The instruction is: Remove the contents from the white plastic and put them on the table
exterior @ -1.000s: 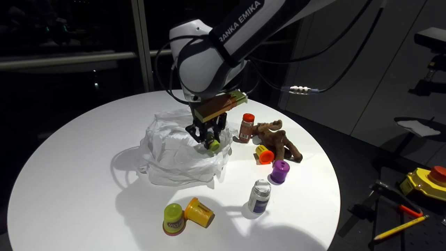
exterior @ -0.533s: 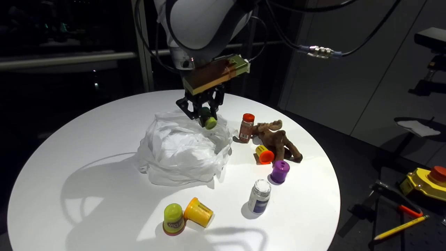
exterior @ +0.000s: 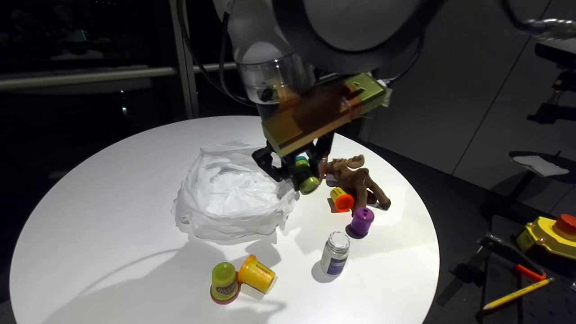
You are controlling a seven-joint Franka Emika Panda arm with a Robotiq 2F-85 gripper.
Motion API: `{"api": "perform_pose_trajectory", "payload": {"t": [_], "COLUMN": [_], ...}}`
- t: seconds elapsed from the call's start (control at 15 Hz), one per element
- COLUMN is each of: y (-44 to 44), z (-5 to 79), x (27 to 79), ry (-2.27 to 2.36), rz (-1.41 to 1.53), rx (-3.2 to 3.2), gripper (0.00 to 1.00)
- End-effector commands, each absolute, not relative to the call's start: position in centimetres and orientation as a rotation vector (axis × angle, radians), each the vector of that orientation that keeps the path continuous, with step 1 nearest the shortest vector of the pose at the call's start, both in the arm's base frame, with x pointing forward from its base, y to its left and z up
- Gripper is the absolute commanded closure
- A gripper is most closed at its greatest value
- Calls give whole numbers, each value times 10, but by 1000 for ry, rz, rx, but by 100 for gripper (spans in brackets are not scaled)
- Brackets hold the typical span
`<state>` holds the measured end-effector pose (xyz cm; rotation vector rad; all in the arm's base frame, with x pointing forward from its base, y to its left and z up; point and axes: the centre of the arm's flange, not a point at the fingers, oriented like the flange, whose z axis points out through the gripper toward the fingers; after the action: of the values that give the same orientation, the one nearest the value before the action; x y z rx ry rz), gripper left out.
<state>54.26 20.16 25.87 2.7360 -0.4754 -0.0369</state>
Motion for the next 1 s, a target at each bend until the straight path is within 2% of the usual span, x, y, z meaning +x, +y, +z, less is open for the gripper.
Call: {"api": "perform_pose_trajectory", "payload": {"t": [0.0,0.4,0.93], "y": [188,156,128], "z": [270,244,174], "x": [462,413,443], "ry": [-612,-824,-735], "rz": [-58,-158,-333], "rx": [2733,2680,2756], "gripper": [83,83,83]}}
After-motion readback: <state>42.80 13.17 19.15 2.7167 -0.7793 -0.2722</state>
